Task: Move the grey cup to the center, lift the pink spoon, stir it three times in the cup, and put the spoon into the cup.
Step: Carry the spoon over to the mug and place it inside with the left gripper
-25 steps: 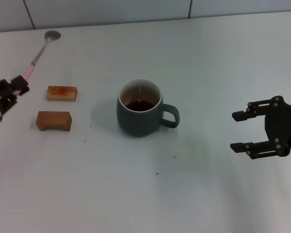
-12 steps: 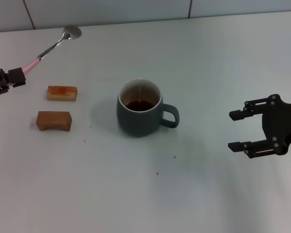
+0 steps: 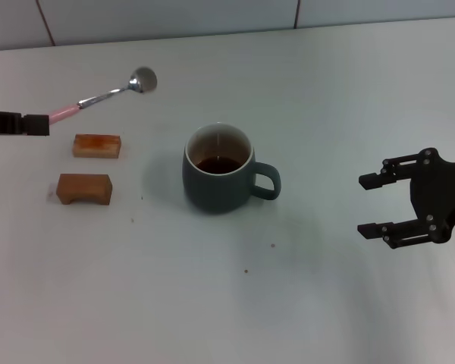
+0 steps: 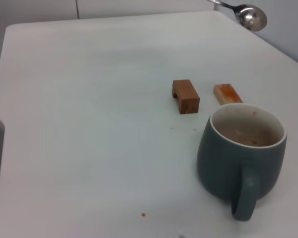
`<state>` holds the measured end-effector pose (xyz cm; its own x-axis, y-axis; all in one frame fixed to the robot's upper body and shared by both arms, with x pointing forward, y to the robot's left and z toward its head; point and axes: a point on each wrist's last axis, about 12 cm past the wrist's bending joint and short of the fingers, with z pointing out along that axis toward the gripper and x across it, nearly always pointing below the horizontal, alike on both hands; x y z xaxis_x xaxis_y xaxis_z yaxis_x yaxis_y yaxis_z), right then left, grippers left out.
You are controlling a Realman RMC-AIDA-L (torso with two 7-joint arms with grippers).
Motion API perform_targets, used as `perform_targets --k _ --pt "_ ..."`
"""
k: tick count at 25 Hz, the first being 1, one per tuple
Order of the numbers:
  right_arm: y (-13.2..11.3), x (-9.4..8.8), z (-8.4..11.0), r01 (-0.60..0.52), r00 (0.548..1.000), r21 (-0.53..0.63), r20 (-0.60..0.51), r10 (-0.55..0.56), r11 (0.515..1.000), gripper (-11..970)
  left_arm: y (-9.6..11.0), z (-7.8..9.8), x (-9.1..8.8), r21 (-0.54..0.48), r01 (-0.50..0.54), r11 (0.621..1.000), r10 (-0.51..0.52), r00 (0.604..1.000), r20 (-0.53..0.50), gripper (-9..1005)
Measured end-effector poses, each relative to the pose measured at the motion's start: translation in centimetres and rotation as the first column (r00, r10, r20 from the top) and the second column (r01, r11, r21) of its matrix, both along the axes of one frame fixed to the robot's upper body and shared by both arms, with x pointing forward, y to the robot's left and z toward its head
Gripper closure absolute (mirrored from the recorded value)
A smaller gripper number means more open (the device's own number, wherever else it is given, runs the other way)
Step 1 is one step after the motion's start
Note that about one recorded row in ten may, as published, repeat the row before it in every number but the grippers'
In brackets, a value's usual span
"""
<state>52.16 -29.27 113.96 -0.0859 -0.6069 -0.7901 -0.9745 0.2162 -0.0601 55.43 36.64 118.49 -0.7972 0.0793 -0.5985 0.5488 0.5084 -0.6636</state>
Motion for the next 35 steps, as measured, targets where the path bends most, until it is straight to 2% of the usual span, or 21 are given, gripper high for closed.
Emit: perform_targets --k 3,8,13,25,27,28,35 --pt "0.0 0.0 -0.1 0.000 1.000 -0.013 -0.008 0.000 1.000 256 -0.8 1.3 0.8 0.096 0.041 0.995 -0.044 0.999 0.020 845" --pt "0.0 0.0 -0.1 -0.001 1.000 -0.014 -0.010 0.001 1.000 256 -1.5 2.4 1.3 0.163 0.089 0.983 -0.095 0.995 0.027 843" --pt "0.0 0.1 0.0 -0.001 1.000 -0.014 -0.007 0.001 1.000 256 -2.3 2.6 1.5 0.230 0.164 0.959 -0.167 0.986 -0.005 841" --pt "0.1 0.5 0.1 -0.004 1.000 -0.031 -0.002 0.004 1.000 255 -3.0 3.0 1.7 0.268 0.230 0.936 -0.233 0.972 -0.023 836" --pt "0.1 0.5 0.1 -0.004 1.000 -0.031 -0.001 0.004 1.000 255 -3.3 3.0 1.7 0.286 0.250 0.925 -0.254 0.967 -0.027 835" --pt "0.1 0.5 0.1 -0.004 1.000 -0.031 0.000 0.004 0.999 255 -4.3 3.5 2.1 0.380 0.273 0.884 -0.290 0.957 -0.012 835" --pt "0.1 0.6 0.2 -0.003 1.000 -0.031 0.002 0.003 1.000 255 -6.1 4.6 2.7 0.442 0.294 0.848 -0.344 0.938 0.036 832"
